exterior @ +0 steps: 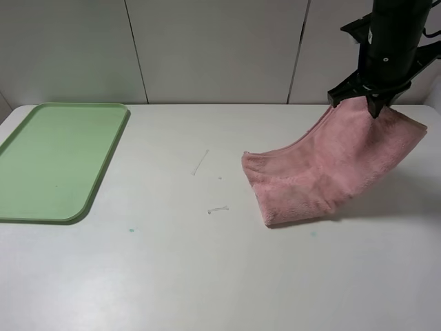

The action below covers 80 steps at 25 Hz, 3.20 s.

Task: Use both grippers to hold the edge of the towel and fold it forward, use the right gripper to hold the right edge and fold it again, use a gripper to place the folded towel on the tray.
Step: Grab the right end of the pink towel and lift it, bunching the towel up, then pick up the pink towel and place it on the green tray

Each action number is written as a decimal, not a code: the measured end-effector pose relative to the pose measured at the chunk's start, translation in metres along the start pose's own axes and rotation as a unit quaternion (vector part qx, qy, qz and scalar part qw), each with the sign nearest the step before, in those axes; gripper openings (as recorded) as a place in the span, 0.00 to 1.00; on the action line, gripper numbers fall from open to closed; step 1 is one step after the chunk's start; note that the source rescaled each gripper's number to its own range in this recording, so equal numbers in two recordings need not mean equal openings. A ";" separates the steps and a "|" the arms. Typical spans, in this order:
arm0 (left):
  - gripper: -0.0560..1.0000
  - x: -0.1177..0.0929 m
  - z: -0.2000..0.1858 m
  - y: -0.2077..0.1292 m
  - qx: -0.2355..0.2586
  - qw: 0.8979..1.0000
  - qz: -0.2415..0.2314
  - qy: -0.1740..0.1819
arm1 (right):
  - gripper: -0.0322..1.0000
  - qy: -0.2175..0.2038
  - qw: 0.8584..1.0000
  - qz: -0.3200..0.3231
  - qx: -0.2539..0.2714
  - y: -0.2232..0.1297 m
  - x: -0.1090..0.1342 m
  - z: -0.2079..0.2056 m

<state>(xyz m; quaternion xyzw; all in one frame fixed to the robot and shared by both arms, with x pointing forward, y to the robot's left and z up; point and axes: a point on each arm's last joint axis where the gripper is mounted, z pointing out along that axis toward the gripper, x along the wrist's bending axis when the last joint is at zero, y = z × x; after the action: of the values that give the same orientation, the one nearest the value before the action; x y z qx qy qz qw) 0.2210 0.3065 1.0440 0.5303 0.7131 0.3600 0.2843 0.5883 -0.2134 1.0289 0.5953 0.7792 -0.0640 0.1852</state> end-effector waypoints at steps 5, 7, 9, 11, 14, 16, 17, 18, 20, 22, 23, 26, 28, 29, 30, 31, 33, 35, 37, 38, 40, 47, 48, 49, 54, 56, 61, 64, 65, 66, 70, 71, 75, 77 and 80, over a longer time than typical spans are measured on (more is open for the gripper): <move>1.00 0.000 0.000 0.000 0.000 1.000 0.000 0.000 | 0.07 0.031 0.999 0.010 -0.001 -0.001 0.007 0.002; 1.00 0.000 0.000 0.000 0.000 1.000 0.000 0.000 | 0.07 0.045 0.999 0.012 0.004 -0.003 0.011 0.007; 1.00 0.000 0.000 0.000 0.000 1.000 0.000 0.000 | 0.07 0.061 0.998 0.015 0.010 -0.007 0.016 0.013; 1.00 0.000 0.000 0.000 0.000 1.000 0.000 0.000 | 0.07 0.073 0.997 0.018 0.016 -0.010 0.020 0.016; 1.00 0.000 0.000 0.000 0.000 1.000 0.000 0.000 | 0.07 0.080 0.997 0.012 0.016 -0.011 0.027 0.016; 1.00 0.000 0.000 0.000 0.000 1.000 0.000 0.000 | 0.07 0.079 0.997 0.000 0.008 -0.010 0.036 0.012; 1.00 0.000 0.000 0.000 0.000 1.000 0.000 0.000 | 0.07 0.080 0.997 -0.003 0.004 -0.010 0.042 0.010; 1.00 0.000 0.000 0.000 0.000 1.000 0.000 0.000 | 0.07 0.081 0.997 -0.006 0.001 -0.010 0.047 0.008; 1.00 0.000 0.000 0.000 0.000 1.000 0.000 0.000 | 0.07 0.082 0.997 -0.009 -0.003 -0.011 0.055 0.004; 1.00 0.000 0.000 0.000 0.000 1.000 0.000 0.000 | 0.07 0.084 0.996 -0.013 -0.006 -0.012 0.063 0.001; 1.00 0.000 0.000 0.000 0.000 1.000 0.000 0.000 | 0.07 0.085 0.996 -0.015 -0.008 -0.012 0.066 0.000; 1.00 0.000 0.000 0.000 0.000 1.000 0.000 0.000 | 0.07 0.089 0.996 -0.022 -0.014 -0.014 0.077 -0.005; 1.00 0.000 0.000 0.000 0.000 1.000 0.000 0.000 | 0.07 0.097 0.995 -0.019 -0.017 -0.014 0.084 -0.007; 1.00 0.000 0.000 0.000 0.000 1.000 0.000 0.000 | 0.07 0.102 0.994 -0.017 -0.017 -0.014 0.086 -0.008; 1.00 0.000 0.000 0.000 0.000 1.000 0.000 0.000 | 0.07 0.108 0.994 -0.015 -0.020 -0.014 0.088 -0.008; 1.00 0.000 0.000 0.000 0.000 1.000 0.000 0.000 | 0.07 0.114 0.993 -0.014 -0.023 -0.014 0.091 -0.009; 1.00 0.000 0.000 0.000 0.000 1.000 0.000 0.000 | 0.07 0.125 0.992 -0.009 -0.023 -0.014 0.093 -0.010; 1.00 0.000 0.000 0.000 0.000 1.000 0.000 0.000 | 0.07 0.135 0.990 -0.002 -0.024 -0.014 0.095 -0.011; 1.00 0.000 0.000 0.000 0.000 1.000 0.000 0.000 | 0.07 0.142 0.990 0.002 -0.024 -0.014 0.096 -0.011; 1.00 0.000 0.000 0.000 0.000 1.000 0.000 0.000 | 0.07 0.144 0.989 0.003 -0.024 -0.014 0.096 -0.011; 1.00 0.000 0.000 0.000 0.000 1.000 0.000 0.000 | 0.07 0.147 0.989 0.005 -0.023 -0.014 0.097 -0.011; 1.00 0.000 0.000 0.000 0.000 1.000 0.000 0.000 | 0.88 0.162 0.986 0.030 -0.016 -0.014 0.099 -0.012; 1.00 0.000 0.000 0.000 0.000 1.000 0.000 0.000 | 0.93 0.168 0.985 0.032 -0.016 -0.014 0.100 -0.012; 1.00 0.000 0.000 0.000 0.000 1.000 0.000 0.000 | 0.96 0.174 0.984 0.033 -0.018 -0.014 0.102 -0.013; 1.00 0.000 0.000 0.000 0.000 1.000 0.000 0.000 | 1.00 0.184 0.982 0.033 -0.022 -0.013 0.103 -0.013; 1.00 0.000 0.000 0.000 0.000 1.000 0.000 0.000 | 1.00 0.184 0.982 0.033 -0.022 -0.013 0.103 -0.013; 1.00 0.000 0.000 0.000 0.000 1.000 0.000 0.000 | 1.00 0.179 0.983 0.023 -0.003 -0.019 0.100 -0.017; 1.00 0.000 0.000 0.000 0.000 1.000 0.000 0.000 | 1.00 0.179 0.984 0.007 -0.006 -0.026 0.092 -0.032; 1.00 0.000 0.000 0.000 0.000 1.000 0.000 0.000 | 1.00 0.179 0.984 0.000 -0.008 -0.030 0.088 -0.039; 1.00 0.000 0.000 0.000 0.000 1.000 0.000 0.000 | 1.00 0.178 0.984 -0.006 -0.009 -0.034 0.084 -0.046; 1.00 0.000 0.000 0.000 0.000 1.000 0.000 0.000 | 1.00 0.185 0.982 -0.031 -0.034 -0.048 0.069 -0.071; 1.00 0.000 0.000 0.000 0.000 1.000 0.000 0.000 | 1.00 0.189 0.980 -0.037 -0.043 -0.053 0.066 -0.077; 1.00 0.000 0.000 0.000 0.000 1.000 0.000 0.000 | 1.00 0.208 0.975 -0.043 -0.060 -0.080 0.056 -0.091; 1.00 0.000 0.000 0.000 0.000 1.000 0.000 0.000 | 1.00 0.215 0.973 -0.041 -0.066 -0.098 0.050 -0.096; 1.00 0.000 0.000 0.000 0.000 1.000 0.000 0.000 | 1.00 0.220 0.972 -0.040 -0.077 -0.127 0.041 -0.100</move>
<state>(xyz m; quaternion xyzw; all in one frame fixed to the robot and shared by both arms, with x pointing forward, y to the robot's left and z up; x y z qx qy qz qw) 0.2210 0.3065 1.0440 0.5303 0.7131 0.3600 0.2843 0.4374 -0.1797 1.0912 0.5472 0.8266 0.1207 0.0519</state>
